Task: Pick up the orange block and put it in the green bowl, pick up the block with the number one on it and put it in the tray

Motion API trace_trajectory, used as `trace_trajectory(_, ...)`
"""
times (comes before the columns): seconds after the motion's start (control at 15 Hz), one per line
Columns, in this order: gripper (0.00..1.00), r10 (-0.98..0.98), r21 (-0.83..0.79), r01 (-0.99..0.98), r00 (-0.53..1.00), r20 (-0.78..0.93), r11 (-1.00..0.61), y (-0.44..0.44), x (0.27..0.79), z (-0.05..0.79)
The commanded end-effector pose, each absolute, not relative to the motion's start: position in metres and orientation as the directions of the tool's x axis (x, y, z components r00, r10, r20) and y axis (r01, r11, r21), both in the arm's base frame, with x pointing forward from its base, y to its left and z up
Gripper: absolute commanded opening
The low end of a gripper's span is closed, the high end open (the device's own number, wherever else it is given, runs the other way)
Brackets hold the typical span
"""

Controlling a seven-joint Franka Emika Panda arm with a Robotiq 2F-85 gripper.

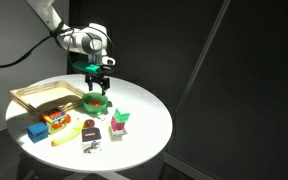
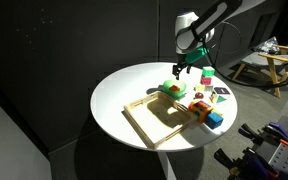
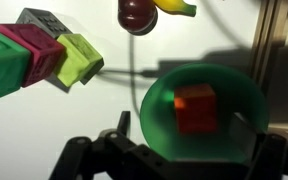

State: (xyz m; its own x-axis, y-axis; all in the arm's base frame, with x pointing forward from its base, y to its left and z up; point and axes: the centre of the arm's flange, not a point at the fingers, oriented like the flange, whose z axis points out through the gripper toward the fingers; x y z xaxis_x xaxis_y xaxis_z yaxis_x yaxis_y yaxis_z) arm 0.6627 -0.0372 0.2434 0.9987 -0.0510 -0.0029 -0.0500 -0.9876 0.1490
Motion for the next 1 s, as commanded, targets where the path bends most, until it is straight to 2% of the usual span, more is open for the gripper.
trace_trajectory(0.0,1.00,-0.082,0.157,-0.079,0.997,-0.010,-0.984,-0.039,0.663,0.255)
trace_trajectory(0.93,1.00,-0.118,0.097,-0.115,0.993,-0.021,-0.989,-0.054,0.626,0.310)
